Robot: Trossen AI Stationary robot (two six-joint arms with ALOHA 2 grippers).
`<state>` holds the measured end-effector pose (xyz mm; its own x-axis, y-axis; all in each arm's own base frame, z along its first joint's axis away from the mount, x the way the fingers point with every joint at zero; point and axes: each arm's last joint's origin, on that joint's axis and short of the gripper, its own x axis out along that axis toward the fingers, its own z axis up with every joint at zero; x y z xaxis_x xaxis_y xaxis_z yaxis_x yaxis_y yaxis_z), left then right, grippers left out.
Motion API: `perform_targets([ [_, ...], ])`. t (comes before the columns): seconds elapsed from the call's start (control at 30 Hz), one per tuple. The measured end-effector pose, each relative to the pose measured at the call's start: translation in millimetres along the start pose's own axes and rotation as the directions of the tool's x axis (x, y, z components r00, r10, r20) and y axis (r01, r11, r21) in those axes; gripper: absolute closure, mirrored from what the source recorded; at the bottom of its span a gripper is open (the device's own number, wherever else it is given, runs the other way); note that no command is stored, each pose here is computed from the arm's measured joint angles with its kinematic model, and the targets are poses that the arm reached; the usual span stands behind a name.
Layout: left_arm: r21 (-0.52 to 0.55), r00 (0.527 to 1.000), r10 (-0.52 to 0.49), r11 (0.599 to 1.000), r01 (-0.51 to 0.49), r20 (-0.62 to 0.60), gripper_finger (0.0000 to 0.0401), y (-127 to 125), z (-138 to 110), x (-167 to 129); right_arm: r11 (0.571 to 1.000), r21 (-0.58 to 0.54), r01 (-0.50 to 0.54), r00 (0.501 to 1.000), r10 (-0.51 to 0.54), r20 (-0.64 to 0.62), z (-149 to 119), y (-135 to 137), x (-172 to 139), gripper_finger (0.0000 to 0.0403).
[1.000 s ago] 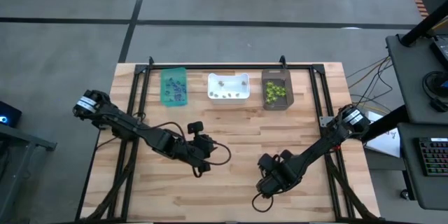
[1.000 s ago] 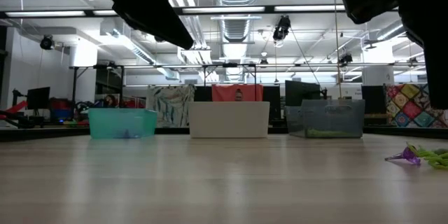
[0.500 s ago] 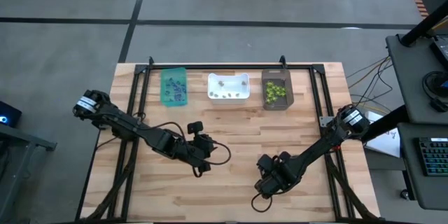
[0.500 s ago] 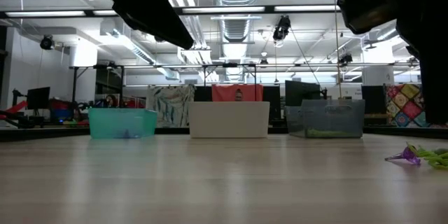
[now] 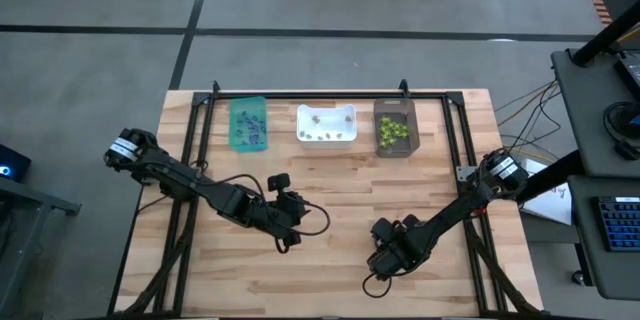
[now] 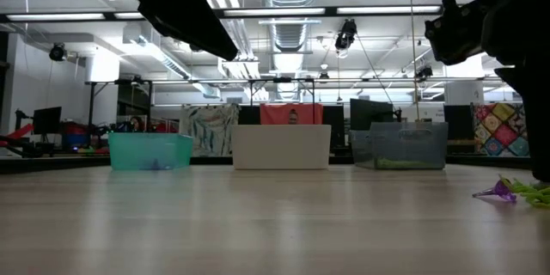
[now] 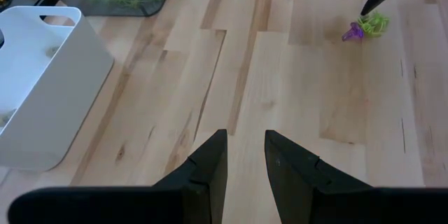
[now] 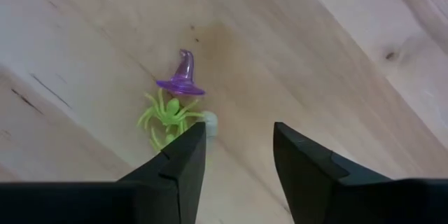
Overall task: Sort Halloween decoration
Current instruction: Put the white skull toy into the white bin
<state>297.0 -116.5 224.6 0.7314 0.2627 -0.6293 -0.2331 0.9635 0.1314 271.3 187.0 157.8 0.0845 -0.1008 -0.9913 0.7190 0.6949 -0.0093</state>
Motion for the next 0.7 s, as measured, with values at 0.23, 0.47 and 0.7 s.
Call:
perform_targets([
  [0.23,0.000,1.000,0.000,1.000,0.000,0.000,0.0322,0,0,0,1.000,0.000,-0.007,1.000,0.007,0.001,0,0,1,0.0247],
  [0.47,0.000,1.000,0.003,1.000,-0.003,0.002,0.0322,0,0,0,0.999,-0.017,0.034,0.999,-0.034,-0.002,-1,-4,2,0.0248],
  [0.7,0.000,1.000,0.020,1.000,-0.020,0.008,0.0322,1,0,0,0.995,-0.009,0.098,0.995,-0.098,-0.013,-2,-11,1,0.0254],
])
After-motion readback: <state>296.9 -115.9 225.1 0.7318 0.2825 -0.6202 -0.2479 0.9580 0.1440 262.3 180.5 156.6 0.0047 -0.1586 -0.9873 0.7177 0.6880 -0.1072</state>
